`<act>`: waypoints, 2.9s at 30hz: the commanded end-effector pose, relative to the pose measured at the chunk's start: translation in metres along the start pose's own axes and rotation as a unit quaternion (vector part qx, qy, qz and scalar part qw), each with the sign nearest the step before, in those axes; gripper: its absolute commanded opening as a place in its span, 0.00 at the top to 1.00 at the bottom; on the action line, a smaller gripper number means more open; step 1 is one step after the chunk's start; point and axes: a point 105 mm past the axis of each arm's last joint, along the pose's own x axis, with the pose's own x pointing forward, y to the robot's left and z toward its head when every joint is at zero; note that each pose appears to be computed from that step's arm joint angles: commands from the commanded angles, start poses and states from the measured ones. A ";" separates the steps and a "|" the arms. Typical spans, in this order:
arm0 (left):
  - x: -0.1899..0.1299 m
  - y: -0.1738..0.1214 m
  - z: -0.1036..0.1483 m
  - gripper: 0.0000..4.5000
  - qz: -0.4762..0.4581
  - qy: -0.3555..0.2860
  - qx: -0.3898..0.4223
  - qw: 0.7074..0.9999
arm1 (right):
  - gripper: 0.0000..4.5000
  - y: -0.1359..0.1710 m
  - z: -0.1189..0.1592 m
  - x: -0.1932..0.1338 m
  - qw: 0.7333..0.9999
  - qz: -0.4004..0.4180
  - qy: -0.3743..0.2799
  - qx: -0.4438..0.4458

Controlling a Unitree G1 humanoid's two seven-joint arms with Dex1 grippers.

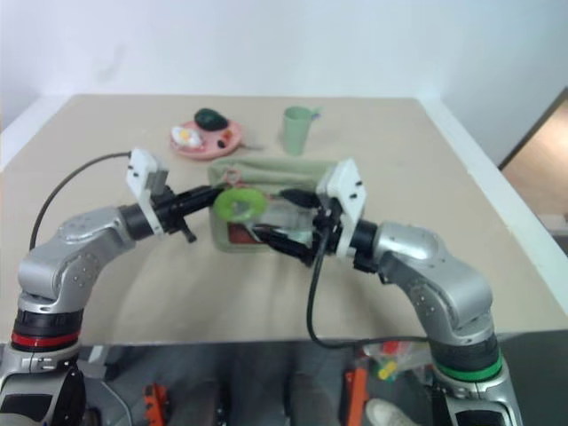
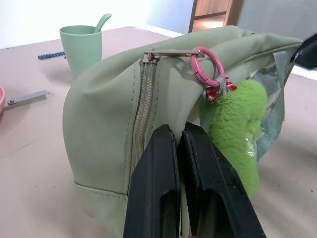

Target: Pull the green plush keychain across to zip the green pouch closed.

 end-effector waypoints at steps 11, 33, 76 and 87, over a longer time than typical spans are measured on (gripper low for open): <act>-0.001 -0.007 0.013 1.00 -0.004 -0.029 0.027 0.999 | 0.02 -0.005 0.008 0.038 0.999 0.009 -0.039 0.037; 0.008 -0.010 0.012 1.00 -0.008 -0.030 0.035 0.999 | 0.89 -0.021 -0.003 0.052 0.998 0.004 -0.023 0.055; 0.015 -0.007 0.000 1.00 0.010 -0.020 0.030 0.999 | 0.99 -0.090 0.113 -0.029 0.988 -0.035 -0.042 -0.147; 0.018 0.001 0.005 1.00 0.048 -0.038 0.047 0.997 | 0.99 -0.120 0.084 -0.069 0.984 -0.105 0.031 -0.140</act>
